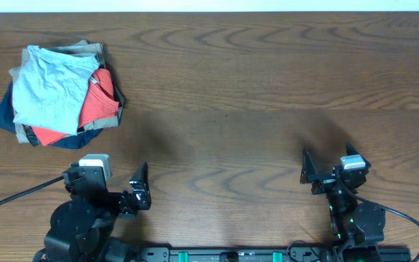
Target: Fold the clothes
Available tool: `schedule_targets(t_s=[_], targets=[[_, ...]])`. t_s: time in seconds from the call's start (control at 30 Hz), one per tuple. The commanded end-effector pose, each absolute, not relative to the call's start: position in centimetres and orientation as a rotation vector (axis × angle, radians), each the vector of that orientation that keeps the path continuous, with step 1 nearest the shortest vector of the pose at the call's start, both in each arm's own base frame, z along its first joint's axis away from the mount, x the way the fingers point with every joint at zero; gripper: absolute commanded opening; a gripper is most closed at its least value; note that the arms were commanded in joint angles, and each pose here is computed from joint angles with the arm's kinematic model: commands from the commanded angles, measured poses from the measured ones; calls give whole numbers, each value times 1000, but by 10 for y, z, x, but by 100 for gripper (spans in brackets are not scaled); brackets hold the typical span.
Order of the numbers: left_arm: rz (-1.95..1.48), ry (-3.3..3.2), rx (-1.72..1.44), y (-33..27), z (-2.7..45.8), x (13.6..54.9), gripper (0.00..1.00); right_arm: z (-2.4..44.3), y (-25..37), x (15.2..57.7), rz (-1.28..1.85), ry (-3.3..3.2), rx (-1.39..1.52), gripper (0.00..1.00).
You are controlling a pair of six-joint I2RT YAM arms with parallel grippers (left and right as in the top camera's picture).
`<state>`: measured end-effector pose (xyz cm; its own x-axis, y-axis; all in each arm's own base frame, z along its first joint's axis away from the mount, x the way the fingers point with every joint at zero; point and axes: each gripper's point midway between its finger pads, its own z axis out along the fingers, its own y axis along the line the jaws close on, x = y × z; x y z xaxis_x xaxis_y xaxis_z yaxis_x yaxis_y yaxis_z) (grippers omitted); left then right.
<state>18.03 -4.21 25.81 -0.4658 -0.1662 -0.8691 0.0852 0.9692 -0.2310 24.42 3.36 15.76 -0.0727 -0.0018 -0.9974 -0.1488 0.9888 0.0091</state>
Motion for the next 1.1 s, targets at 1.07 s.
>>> schedule_targets(t_s=[1.07], targets=[[-246,2027,-129,-29,258,182,98,158,38,243,110,1635,-153,99]])
